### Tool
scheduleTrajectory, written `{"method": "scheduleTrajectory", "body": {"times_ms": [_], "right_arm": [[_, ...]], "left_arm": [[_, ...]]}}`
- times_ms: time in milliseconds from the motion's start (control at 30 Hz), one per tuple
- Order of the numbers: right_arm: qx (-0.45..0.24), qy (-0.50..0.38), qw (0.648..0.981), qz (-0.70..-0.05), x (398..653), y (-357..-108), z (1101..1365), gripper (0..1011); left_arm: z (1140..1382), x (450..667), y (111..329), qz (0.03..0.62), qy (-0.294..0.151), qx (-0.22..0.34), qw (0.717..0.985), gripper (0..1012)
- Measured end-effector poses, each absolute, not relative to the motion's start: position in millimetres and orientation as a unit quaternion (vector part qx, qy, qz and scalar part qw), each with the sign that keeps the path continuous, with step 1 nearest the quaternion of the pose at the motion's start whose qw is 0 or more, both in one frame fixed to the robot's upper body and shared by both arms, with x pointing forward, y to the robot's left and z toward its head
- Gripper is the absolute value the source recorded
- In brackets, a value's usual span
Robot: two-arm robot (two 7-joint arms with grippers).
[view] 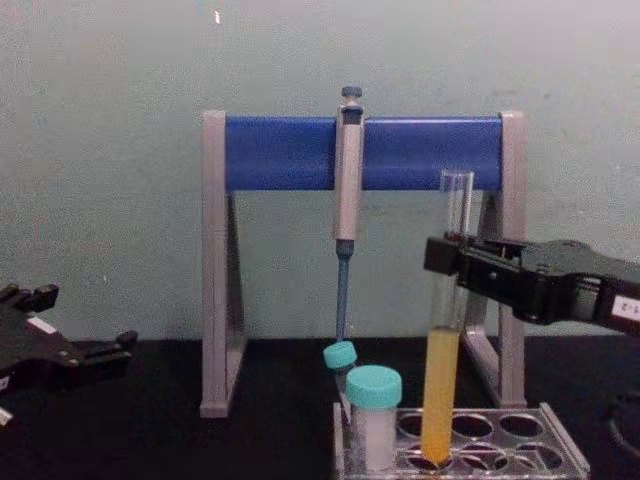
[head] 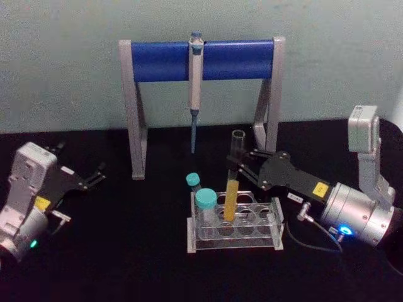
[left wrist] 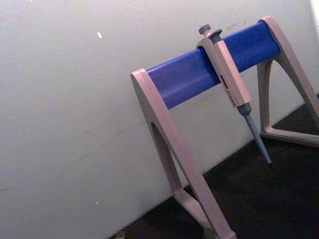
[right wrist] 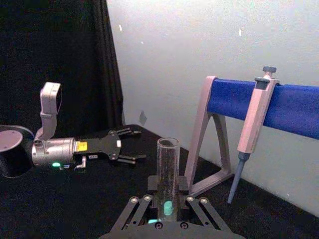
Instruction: Pick up the test tube from the test tube rack, shake it, then place it back into the test tube rack.
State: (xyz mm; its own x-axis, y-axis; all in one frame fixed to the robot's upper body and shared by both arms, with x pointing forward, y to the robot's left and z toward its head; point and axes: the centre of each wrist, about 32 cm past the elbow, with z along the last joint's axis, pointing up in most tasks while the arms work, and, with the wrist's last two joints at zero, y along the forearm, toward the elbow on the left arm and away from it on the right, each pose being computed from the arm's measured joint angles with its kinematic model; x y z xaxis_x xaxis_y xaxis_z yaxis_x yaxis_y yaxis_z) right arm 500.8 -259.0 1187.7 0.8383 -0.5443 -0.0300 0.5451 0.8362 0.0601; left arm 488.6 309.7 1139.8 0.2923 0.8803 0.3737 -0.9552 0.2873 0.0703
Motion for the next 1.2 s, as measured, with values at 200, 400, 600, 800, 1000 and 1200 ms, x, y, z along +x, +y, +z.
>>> {"method": "scheduleTrajectory", "body": {"times_ms": [200, 400, 600, 800, 1000, 1200], "right_arm": [[0.028, 0.007, 0.958, -0.286, 502, -257, 1184, 221], [0.022, 0.011, 0.957, -0.289, 503, -255, 1180, 221], [0.016, 0.014, 0.956, -0.291, 504, -254, 1176, 221], [0.005, 0.015, 0.956, -0.293, 505, -251, 1171, 221], [0.000, 0.018, 0.955, -0.295, 506, -249, 1167, 221], [0.001, 0.022, 0.955, -0.297, 506, -248, 1164, 221]], "left_arm": [[1140, 489, 310, 0.580, -0.132, 0.141, 0.791, 1001], [1140, 489, 310, 0.580, -0.132, 0.141, 0.791, 1001], [1140, 489, 310, 0.580, -0.132, 0.141, 0.791, 1001], [1140, 489, 310, 0.580, -0.132, 0.141, 0.791, 1001], [1140, 489, 310, 0.580, -0.132, 0.141, 0.791, 1001], [1140, 489, 310, 0.580, -0.132, 0.141, 0.791, 1001]]}}
